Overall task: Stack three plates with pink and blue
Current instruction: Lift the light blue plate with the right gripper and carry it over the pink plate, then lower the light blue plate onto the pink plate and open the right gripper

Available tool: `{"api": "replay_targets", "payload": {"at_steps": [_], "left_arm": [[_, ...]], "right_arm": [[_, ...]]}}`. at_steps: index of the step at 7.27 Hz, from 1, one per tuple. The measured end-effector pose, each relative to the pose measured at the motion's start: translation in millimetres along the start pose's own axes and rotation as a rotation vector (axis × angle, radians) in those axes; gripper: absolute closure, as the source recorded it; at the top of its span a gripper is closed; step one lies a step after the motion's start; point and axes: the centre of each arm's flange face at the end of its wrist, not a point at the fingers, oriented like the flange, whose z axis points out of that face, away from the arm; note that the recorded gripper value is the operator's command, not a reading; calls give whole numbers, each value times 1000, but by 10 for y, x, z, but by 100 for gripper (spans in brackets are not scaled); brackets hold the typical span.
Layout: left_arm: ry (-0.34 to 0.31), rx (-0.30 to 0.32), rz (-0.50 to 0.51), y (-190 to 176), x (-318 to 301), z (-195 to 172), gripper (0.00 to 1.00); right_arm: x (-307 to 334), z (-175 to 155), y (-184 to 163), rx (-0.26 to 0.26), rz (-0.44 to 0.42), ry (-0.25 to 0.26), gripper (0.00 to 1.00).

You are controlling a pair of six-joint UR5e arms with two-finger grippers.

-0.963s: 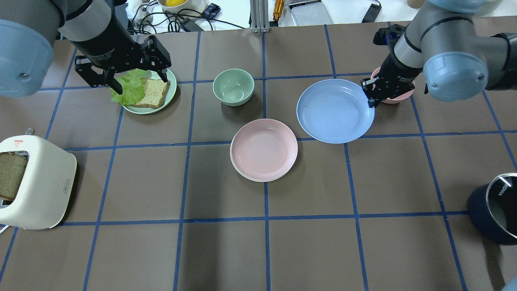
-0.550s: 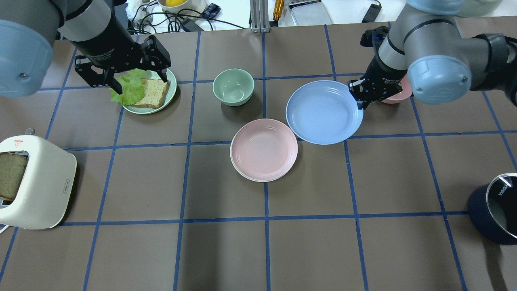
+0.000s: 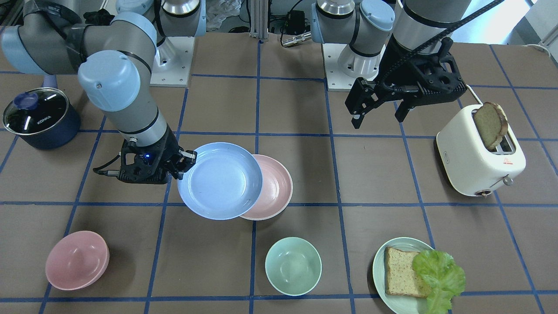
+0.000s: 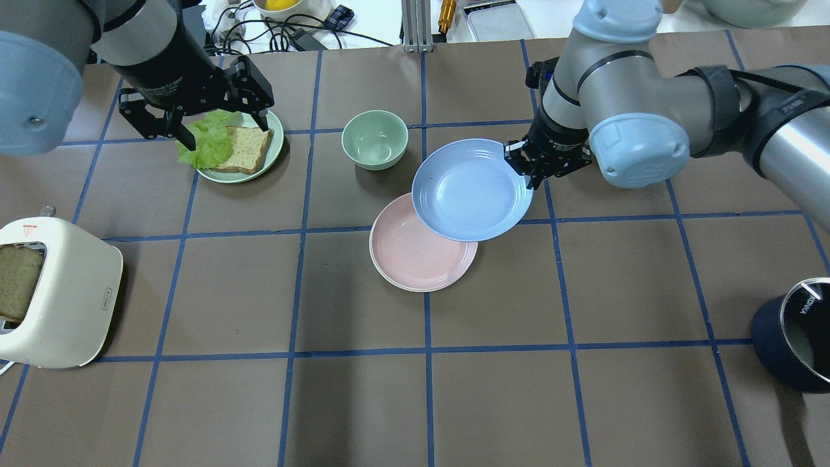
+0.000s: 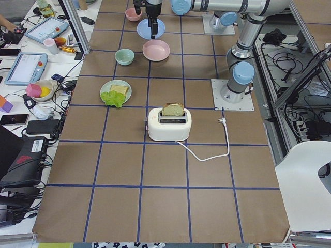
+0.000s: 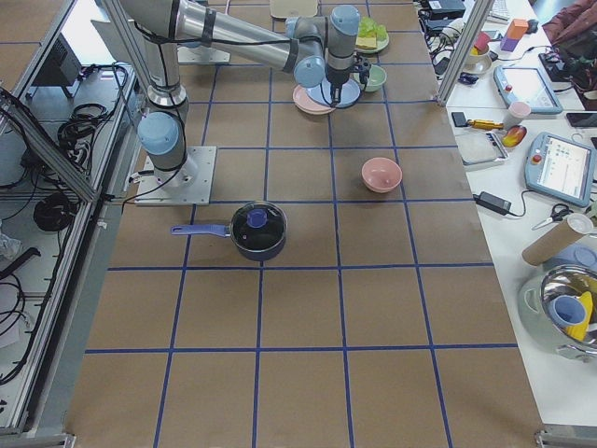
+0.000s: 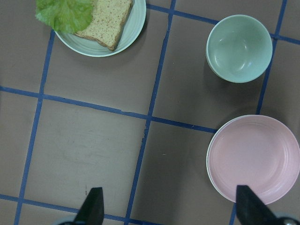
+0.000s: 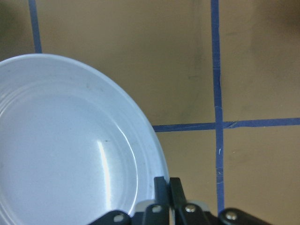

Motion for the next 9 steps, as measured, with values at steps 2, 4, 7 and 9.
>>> {"api": "replay_targets", "payload": {"at_steps": [2,4,7,9], "left_arm": [[0,1,0,0,-5,-7,0],[0,2,0,1,-7,-8,0],[1,2,1,5,-4,-14,0],[1,3,0,5,-6,-17,0]], "right_arm": [[-257,128,72,0,2,0,100],[-469,238,135,14,-7,1,100],[-510,546,314,45,-16,-6,100],[-554,627,384,70,-10,-12,100]]}}
